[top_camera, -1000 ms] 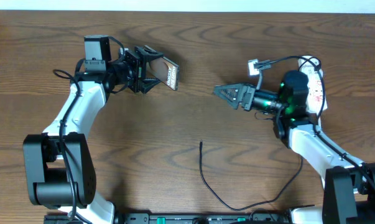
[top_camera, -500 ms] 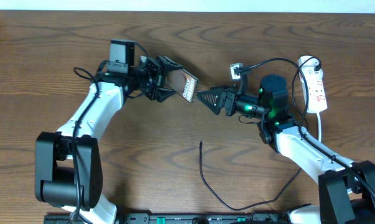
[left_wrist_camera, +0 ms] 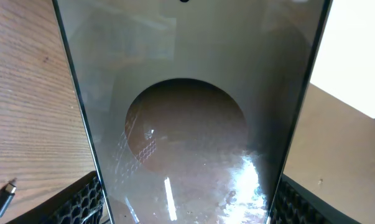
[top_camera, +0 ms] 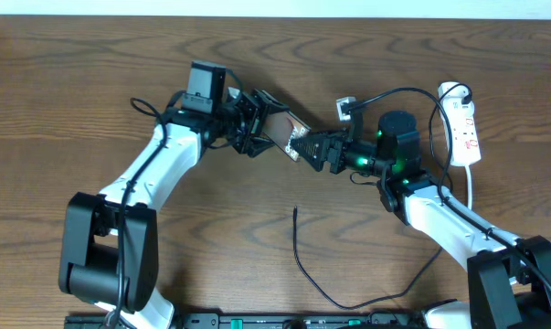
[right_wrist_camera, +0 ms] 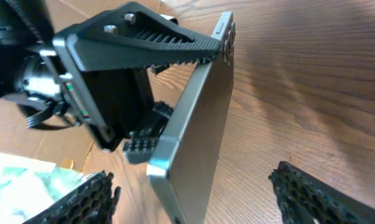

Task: Plug charger to phone and switch on socket
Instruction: 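Grasp the phone's side edge with the right gripper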

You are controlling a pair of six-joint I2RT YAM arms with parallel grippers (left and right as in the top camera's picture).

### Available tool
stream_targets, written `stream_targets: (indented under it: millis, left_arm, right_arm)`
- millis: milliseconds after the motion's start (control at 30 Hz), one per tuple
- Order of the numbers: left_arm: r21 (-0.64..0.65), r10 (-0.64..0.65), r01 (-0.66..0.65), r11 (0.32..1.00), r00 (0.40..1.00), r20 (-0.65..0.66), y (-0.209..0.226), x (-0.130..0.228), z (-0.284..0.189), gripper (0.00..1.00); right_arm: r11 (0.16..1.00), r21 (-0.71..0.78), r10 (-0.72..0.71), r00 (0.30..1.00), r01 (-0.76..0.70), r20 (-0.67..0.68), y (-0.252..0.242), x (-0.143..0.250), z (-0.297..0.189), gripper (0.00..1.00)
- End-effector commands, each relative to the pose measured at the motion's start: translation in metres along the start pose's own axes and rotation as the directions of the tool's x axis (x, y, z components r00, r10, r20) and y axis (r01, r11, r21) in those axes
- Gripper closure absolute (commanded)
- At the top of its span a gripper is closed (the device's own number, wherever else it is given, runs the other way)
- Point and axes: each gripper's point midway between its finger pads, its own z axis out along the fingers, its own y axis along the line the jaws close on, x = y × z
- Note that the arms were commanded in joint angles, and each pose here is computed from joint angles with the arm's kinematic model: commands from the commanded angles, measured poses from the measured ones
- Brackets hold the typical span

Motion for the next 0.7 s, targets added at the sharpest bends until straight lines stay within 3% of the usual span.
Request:
stream_targets:
  millis: [0,233,367,667]
  left_arm:
    - [0.001,-0.034,0.034,0.999,0.999,0.007,-0.007,0.008,0.004,0.93]
    - [-0.012,-0.117,0.117,0.993,0.993,0.0,-0.006,0.017,0.01,0.93]
    - [-0.014,-0.131,0.131,0.991,0.991,-0.003,-0.006,0.018,0.011,0.93]
    - [-0.033,-0.136,0.134,0.99,0.99,-0.033,-0.005,0.035,0.021,0.92]
  right_arm:
    - [0.998,0.033,-0.044,0.999,0.044,-0.003,-0.002,0.004,0.005,0.21]
    - [0.994,0.08,-0.07,0.998,0.069,0.007,-0.005,0.006,0.01,0.25]
    - [0.993,0.093,-0.071,0.997,0.069,0.013,-0.007,0.005,0.011,0.42]
    - [0.993,0.096,-0.071,0.997,0.069,0.014,-0.007,0.005,0.011,0.57]
